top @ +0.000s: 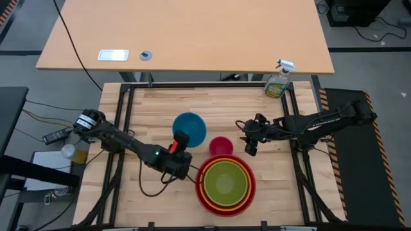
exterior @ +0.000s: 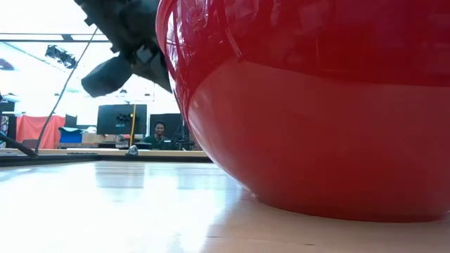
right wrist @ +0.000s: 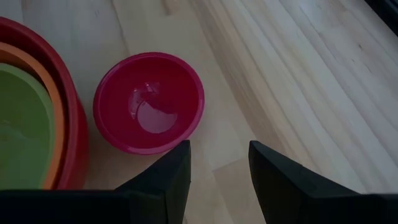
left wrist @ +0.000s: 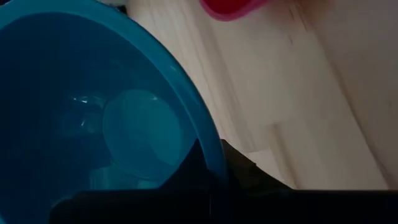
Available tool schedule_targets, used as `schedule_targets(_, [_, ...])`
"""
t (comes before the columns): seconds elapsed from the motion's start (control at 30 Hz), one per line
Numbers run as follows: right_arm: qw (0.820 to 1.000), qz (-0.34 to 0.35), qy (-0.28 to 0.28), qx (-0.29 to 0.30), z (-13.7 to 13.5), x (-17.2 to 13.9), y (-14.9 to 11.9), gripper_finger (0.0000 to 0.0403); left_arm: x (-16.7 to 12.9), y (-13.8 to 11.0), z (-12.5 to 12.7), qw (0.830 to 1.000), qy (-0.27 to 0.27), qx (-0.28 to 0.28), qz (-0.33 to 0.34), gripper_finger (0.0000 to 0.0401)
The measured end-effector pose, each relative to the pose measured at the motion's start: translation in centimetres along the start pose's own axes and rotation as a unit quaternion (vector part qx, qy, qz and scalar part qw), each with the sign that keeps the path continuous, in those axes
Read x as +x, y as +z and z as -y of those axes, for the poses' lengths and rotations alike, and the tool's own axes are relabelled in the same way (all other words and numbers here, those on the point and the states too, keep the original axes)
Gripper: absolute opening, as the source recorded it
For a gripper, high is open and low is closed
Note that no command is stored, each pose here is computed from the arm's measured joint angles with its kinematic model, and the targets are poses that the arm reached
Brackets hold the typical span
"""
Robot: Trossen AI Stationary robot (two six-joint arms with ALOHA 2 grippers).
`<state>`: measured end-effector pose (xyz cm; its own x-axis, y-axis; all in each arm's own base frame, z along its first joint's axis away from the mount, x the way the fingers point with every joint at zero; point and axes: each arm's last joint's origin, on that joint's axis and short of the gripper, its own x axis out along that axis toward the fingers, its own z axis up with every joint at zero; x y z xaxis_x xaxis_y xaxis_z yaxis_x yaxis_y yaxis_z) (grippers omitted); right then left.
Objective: Nest bowls inside each other
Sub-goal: Stack the blue bowl on top of the green bowl
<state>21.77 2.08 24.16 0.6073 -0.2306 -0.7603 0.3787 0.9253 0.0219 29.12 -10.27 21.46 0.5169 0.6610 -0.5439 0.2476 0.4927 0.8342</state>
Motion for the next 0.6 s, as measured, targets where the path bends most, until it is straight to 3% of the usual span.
schedule_targets(0.27, [1.000,0.000,-0.003,-0.008,0.0,0.0,0.0,0.0168,-2.6,1.8,-0.9,0.999,0.021,-0.013,0.044,0.0010])
schedule_targets(0.6, [1.000,0.016,-0.010,-0.001,0.9,-1.9,-0.2,0.0168,-5.6,4.7,-0.8,0.984,0.008,0.016,0.177,0.0012])
